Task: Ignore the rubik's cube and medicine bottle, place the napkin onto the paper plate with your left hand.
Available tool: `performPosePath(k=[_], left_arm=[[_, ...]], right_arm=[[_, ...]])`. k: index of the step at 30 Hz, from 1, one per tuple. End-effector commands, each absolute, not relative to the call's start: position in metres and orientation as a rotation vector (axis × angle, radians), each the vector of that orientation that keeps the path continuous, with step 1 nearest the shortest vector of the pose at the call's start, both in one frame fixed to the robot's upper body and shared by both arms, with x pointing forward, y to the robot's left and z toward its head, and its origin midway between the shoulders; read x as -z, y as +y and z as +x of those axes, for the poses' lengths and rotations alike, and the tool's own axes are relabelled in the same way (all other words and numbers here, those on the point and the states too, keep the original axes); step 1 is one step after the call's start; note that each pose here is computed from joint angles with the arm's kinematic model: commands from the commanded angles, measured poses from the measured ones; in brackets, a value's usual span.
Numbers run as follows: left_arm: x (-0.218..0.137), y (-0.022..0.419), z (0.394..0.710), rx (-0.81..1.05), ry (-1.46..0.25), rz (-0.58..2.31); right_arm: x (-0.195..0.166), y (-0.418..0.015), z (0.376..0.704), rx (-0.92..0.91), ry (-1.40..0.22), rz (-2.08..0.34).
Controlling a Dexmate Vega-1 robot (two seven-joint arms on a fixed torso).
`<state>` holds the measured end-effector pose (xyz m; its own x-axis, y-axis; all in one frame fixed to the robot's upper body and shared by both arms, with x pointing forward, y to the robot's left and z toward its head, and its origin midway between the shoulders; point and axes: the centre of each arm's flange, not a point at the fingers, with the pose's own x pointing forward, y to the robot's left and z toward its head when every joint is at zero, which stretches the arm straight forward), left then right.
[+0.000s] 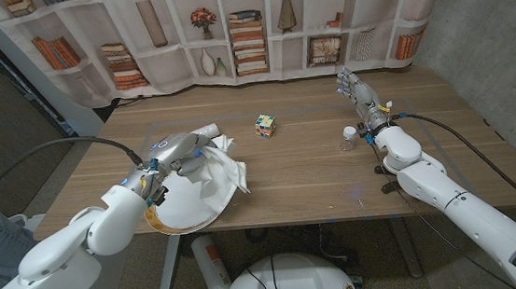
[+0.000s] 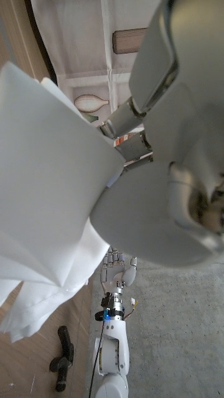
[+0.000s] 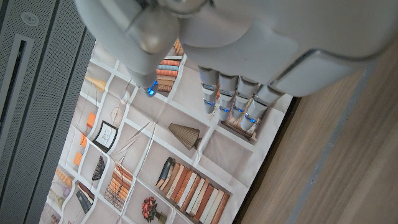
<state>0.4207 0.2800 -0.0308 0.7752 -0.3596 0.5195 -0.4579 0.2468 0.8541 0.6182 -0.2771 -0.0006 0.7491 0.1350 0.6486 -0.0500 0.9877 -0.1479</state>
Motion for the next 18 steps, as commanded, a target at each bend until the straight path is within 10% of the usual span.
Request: performPosePath(k=[1,18], left_arm=[[0.038,0.292,0.416,-0.1,-0.697,1.353],[0.05,0.312,0.401,-0.138,-0.633,1.352]], right_arm=[[-0.005,-0.275,0.621,-0.108,-0.719,-0.135],[-0.009,-0.267,0.624,-0.118,-0.718,-0.141]])
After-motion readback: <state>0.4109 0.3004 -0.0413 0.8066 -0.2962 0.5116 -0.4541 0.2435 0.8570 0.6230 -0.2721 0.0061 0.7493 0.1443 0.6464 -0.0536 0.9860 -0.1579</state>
